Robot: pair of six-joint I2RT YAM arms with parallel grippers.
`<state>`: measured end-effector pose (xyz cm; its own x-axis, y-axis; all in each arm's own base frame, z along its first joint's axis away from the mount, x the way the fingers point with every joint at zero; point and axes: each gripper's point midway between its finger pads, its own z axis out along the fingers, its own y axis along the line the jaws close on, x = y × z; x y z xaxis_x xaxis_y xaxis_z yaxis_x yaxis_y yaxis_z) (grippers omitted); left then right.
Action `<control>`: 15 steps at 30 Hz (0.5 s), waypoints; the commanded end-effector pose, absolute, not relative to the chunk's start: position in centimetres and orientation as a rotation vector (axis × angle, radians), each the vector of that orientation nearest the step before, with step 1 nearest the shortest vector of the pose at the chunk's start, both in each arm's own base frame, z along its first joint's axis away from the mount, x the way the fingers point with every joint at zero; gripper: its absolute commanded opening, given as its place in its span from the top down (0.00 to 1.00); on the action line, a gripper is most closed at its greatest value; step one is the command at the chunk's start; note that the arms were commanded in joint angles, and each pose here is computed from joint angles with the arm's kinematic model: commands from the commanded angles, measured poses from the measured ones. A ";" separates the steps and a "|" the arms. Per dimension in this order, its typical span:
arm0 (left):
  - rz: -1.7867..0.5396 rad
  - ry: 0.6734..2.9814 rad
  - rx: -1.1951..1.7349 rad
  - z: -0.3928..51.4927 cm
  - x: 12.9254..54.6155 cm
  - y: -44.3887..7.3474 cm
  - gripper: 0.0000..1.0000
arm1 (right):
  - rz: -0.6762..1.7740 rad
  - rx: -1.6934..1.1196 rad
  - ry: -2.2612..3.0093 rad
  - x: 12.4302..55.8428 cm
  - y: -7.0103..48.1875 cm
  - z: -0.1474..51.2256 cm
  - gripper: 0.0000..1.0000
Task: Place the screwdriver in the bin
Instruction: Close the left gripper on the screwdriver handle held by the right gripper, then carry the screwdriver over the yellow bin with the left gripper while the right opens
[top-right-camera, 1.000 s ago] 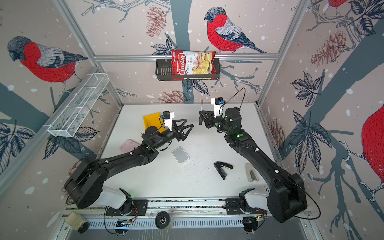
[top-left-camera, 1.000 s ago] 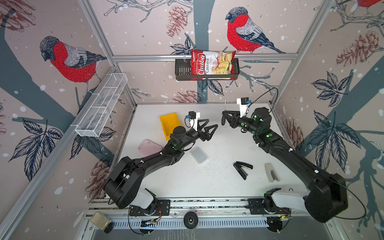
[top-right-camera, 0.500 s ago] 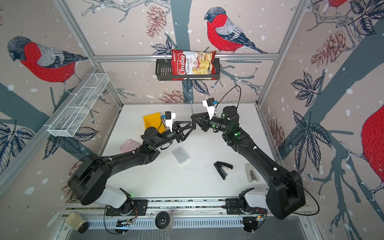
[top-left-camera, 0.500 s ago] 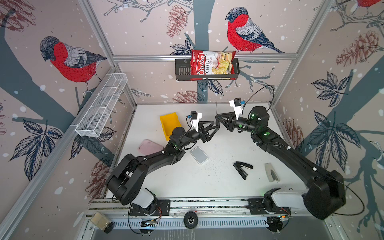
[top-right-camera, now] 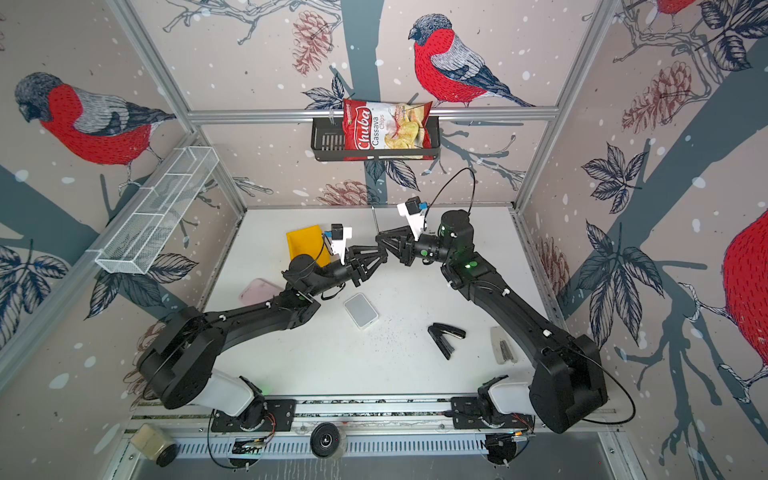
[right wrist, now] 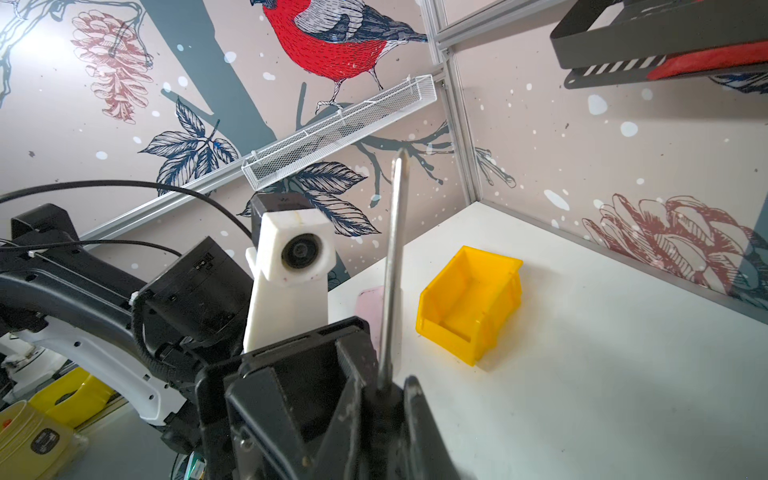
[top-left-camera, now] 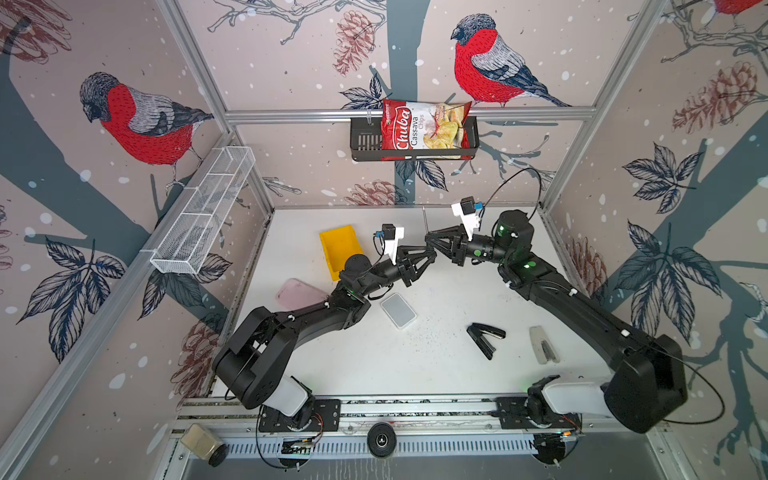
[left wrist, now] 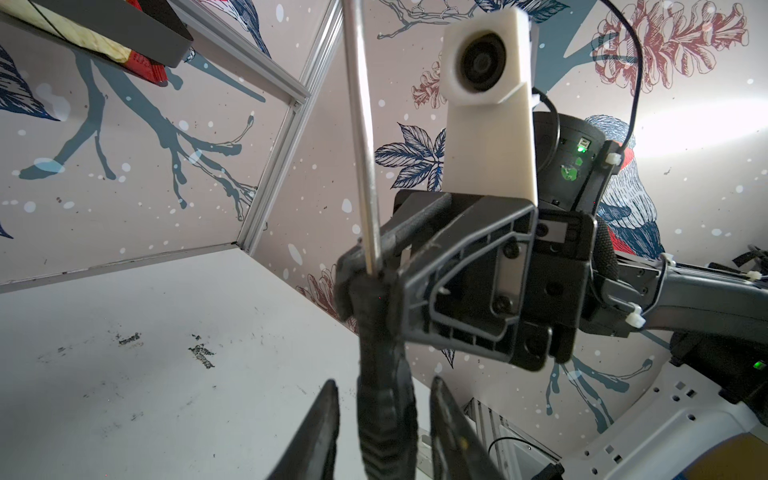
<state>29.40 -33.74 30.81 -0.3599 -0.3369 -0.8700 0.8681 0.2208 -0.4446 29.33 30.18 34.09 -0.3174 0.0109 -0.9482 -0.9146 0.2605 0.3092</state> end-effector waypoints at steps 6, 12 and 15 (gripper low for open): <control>-1.389 1.358 0.534 31.7 29.5 -33.5 0.86 | 1.220 -0.883 1.556 29.2 30.4 34.3 1.00; -1.376 1.396 0.507 31.0 30.0 -33.4 1.00 | 1.209 -0.877 1.569 29.3 30.3 34.0 0.93; -1.354 1.410 0.503 30.7 30.1 -33.2 1.00 | 1.211 -0.866 1.563 29.3 30.2 34.3 0.79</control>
